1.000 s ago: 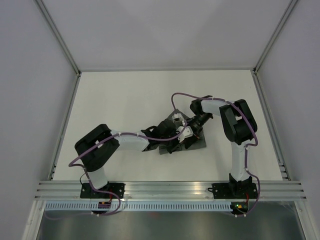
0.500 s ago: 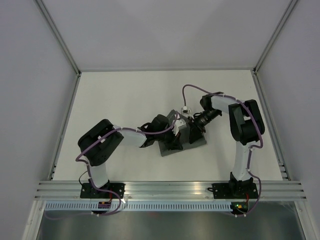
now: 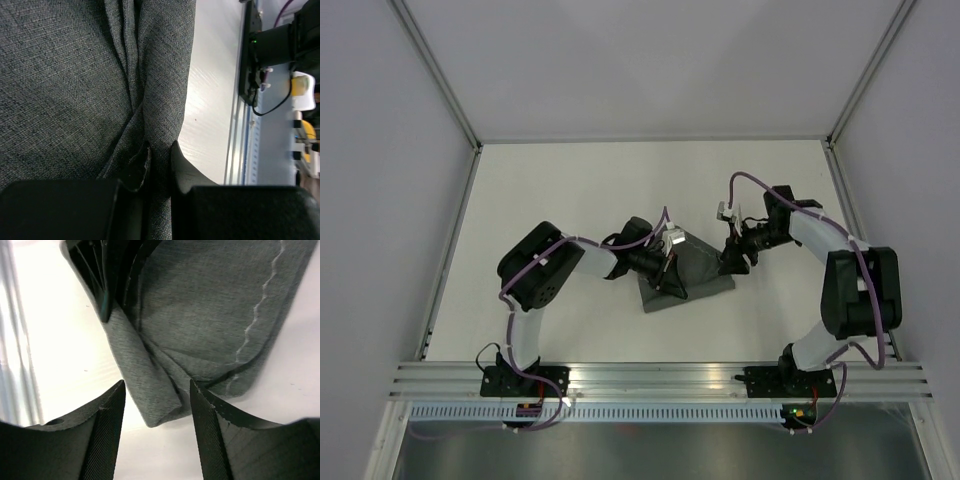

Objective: Fold the napkin, place the utensils inside, and roll it up
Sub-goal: Roll the napkin with the utensil

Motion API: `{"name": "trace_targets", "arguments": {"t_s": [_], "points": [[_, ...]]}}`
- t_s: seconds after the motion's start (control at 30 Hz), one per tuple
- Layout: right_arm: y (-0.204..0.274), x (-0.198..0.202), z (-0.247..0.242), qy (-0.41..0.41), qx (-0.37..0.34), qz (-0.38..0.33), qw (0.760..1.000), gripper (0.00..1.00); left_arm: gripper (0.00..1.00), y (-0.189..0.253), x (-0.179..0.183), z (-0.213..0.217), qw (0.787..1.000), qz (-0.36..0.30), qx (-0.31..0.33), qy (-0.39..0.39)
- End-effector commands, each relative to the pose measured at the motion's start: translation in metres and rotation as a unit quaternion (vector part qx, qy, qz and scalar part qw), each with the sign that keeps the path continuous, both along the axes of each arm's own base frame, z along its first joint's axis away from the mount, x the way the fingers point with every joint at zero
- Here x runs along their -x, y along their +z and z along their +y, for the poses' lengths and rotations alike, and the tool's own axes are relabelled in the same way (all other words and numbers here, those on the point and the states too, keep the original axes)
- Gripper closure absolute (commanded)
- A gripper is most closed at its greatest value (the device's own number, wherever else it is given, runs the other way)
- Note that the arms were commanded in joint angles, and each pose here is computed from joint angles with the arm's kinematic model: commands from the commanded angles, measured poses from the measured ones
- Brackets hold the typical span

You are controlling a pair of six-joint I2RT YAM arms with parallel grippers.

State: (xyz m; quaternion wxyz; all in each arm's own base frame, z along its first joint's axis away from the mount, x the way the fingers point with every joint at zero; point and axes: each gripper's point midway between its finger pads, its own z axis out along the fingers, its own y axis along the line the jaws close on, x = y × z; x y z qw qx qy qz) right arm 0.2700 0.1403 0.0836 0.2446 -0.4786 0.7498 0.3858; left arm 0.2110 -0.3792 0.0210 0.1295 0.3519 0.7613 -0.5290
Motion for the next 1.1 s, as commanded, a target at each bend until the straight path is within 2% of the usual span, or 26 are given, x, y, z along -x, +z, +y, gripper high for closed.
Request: {"name": "trace_targets", "arguments": {"t_s": [0.0, 0.2, 0.33, 0.57, 0.77, 1.07], "points": [[0.009, -0.022, 0.002, 0.008, 0.012, -0.161, 0.987, 0.4, 0.98, -0.06, 0.048, 0.036, 0.981, 0.156, -0.112, 0.005], [-0.015, 0.003, 0.017, 0.052, 0.086, -0.288, 0.952, 0.35, 0.98, -0.062, 0.05, 0.04, 0.97, 0.217, -0.112, 0.006], [-0.024, 0.016, 0.033, 0.077, 0.102, -0.326, 0.937, 0.34, 0.98, -0.069, 0.052, 0.043, 0.963, 0.241, -0.123, 0.006], [-0.03, 0.034, 0.049, 0.112, 0.102, -0.334, 0.93, 0.33, 0.98, -0.076, 0.053, 0.046, 0.956, 0.262, -0.135, 0.011], [-0.051, 0.051, 0.05, 0.147, 0.115, -0.313, 0.931, 0.33, 0.98, -0.08, 0.048, 0.049, 0.951, 0.275, -0.141, 0.023], [-0.048, 0.06, 0.055, 0.168, 0.111, -0.3, 0.932, 0.33, 0.98, -0.081, 0.041, 0.047, 0.95, 0.276, -0.146, 0.028]]}}
